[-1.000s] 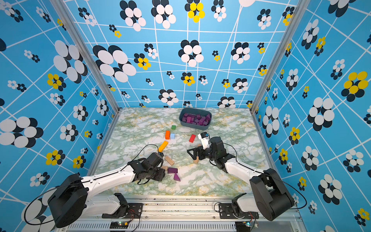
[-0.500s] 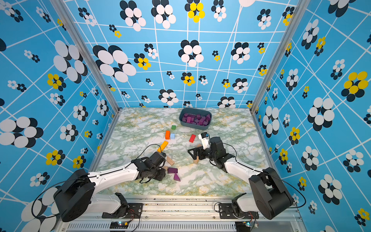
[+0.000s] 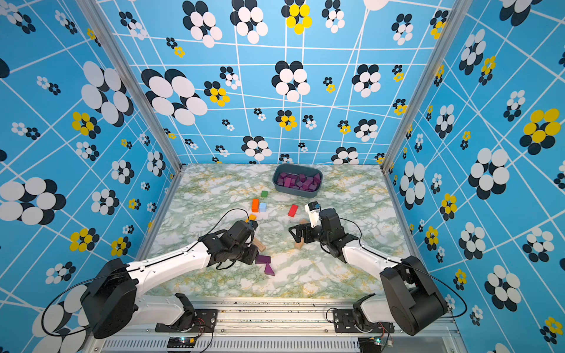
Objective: Pick purple bricks into the storage bin
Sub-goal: Pick up the building block from the center of the board, then place the building block in the storage box.
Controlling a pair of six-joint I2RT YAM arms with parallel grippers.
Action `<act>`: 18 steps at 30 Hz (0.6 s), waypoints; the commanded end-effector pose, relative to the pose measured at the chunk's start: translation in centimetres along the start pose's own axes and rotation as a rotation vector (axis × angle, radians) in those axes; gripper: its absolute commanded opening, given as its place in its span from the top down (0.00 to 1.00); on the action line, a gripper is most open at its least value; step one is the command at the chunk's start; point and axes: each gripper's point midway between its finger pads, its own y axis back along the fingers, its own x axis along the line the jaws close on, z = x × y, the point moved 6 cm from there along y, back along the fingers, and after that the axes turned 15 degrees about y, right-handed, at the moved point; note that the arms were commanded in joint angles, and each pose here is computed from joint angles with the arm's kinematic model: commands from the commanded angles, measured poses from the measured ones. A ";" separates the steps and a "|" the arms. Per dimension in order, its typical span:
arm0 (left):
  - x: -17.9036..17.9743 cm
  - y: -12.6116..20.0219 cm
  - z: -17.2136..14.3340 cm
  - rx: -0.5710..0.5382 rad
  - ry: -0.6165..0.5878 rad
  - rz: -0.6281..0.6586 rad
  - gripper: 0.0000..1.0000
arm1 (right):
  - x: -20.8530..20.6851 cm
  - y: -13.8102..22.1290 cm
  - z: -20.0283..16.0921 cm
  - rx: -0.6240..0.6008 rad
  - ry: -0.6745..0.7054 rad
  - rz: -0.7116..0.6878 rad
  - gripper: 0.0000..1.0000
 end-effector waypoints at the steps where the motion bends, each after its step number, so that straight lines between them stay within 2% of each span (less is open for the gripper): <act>1: -1.5 1.0 2.7 -0.066 -0.015 -0.060 0.76 | -1.2 0.8 0.0 -0.007 -0.028 -0.097 0.01; 12: -4.2 0.5 11.1 -0.176 -0.049 -0.163 0.76 | -3.8 1.9 -1.1 -0.025 -0.140 -0.204 0.01; 18: -5.2 0.1 16.0 -0.229 -0.078 -0.204 0.76 | -4.6 2.4 -1.4 -0.033 -0.151 -0.245 0.01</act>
